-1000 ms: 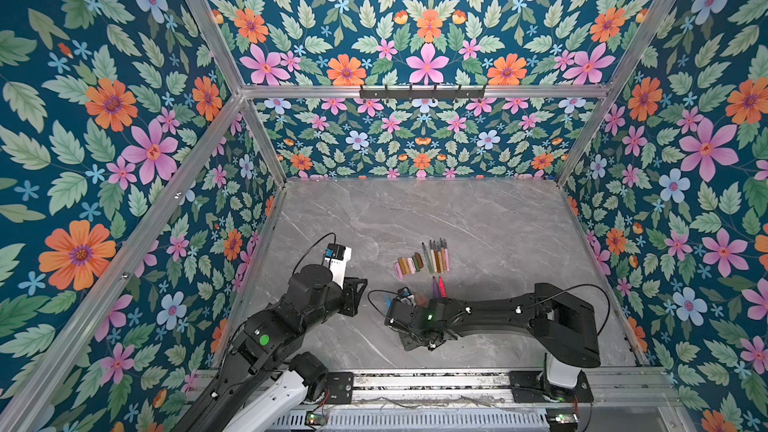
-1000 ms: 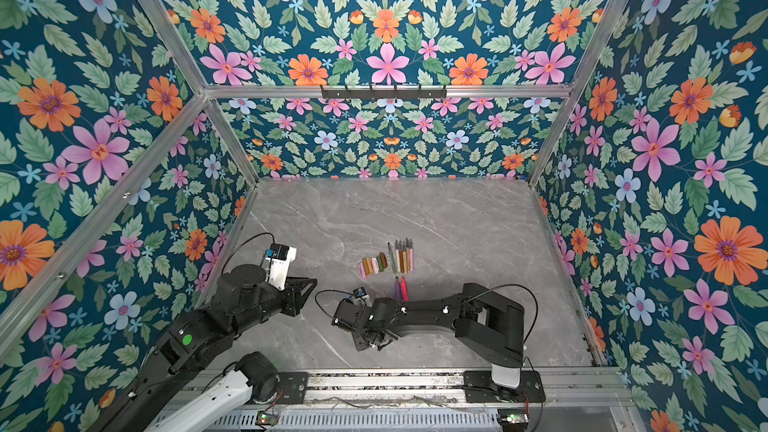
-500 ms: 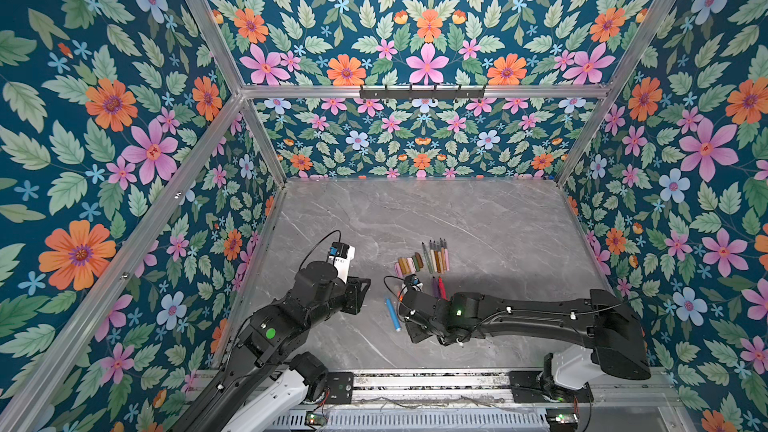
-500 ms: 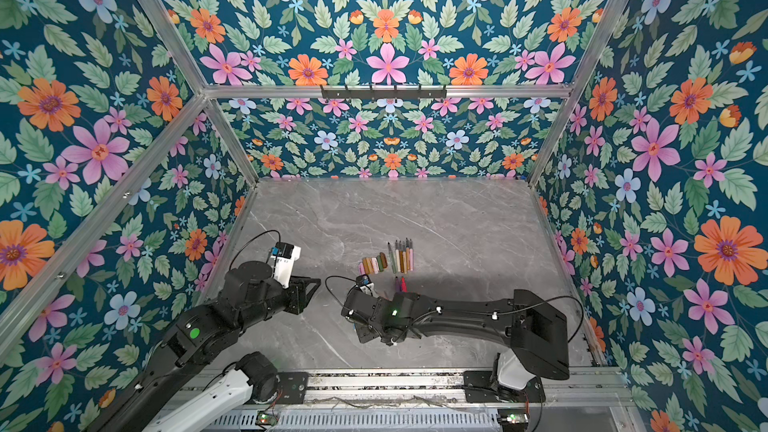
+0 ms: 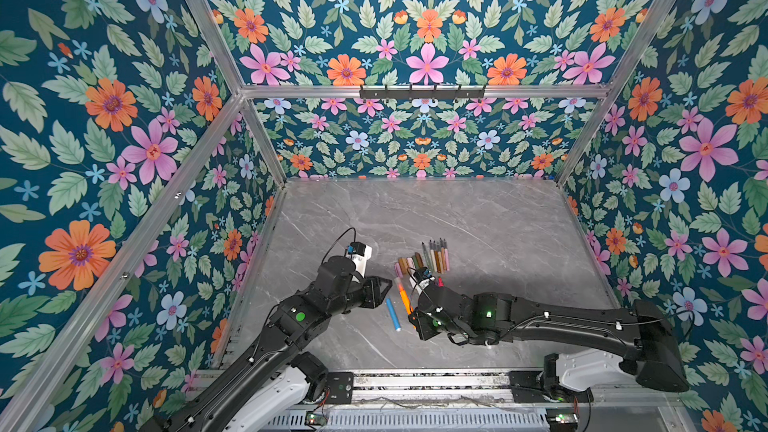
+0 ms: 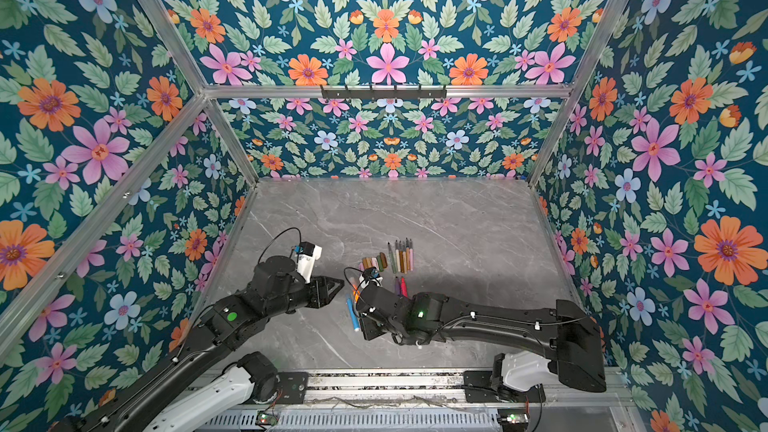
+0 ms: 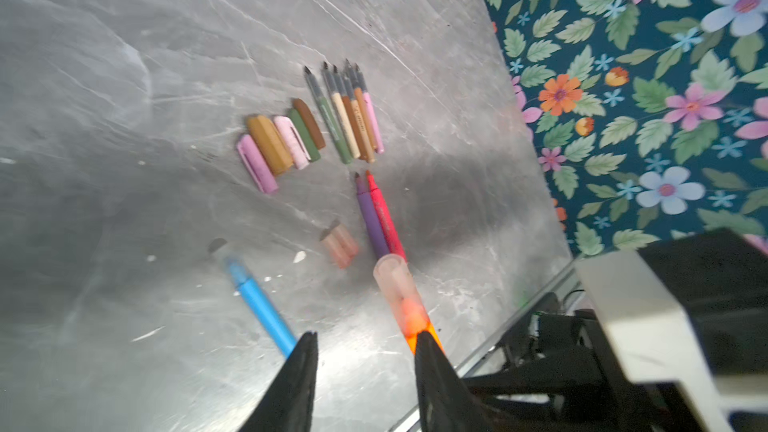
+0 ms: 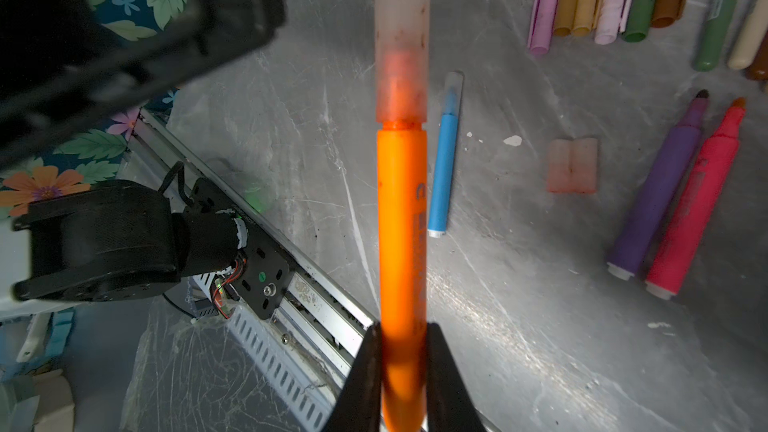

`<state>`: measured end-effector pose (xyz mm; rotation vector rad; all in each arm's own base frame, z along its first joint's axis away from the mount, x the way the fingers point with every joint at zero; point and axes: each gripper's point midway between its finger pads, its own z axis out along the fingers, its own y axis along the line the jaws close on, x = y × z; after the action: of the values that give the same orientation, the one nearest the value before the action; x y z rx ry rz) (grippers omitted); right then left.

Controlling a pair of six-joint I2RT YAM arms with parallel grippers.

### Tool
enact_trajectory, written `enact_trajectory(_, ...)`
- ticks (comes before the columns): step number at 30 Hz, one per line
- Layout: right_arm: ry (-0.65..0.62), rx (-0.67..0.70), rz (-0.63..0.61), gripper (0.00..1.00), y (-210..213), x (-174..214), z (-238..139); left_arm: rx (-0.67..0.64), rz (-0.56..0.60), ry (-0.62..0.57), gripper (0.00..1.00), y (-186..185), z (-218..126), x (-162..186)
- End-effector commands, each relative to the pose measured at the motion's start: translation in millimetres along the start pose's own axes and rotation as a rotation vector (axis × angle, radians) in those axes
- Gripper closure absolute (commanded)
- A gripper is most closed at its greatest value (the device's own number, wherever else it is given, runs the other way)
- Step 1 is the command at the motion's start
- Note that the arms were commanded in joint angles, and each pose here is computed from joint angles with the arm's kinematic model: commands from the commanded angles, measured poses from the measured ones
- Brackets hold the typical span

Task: Open the pen caps
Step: 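Raise the orange highlighter upright with the right gripper while the left gripper approaches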

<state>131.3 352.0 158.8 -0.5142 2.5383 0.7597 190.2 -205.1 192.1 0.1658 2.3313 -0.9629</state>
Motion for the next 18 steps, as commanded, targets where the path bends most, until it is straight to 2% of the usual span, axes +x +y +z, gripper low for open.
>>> enact_trajectory(1, -0.033, -0.026, 0.019, 0.83, 5, -6, -6, 0.211, -0.108, -0.068, 0.59, -36, 8, -19)
enact_trajectory(18, -0.075, -0.046, 0.021, 0.83, 1, -9, -24, 0.297, -0.201, -0.064, 0.6, -44, 17, -19)
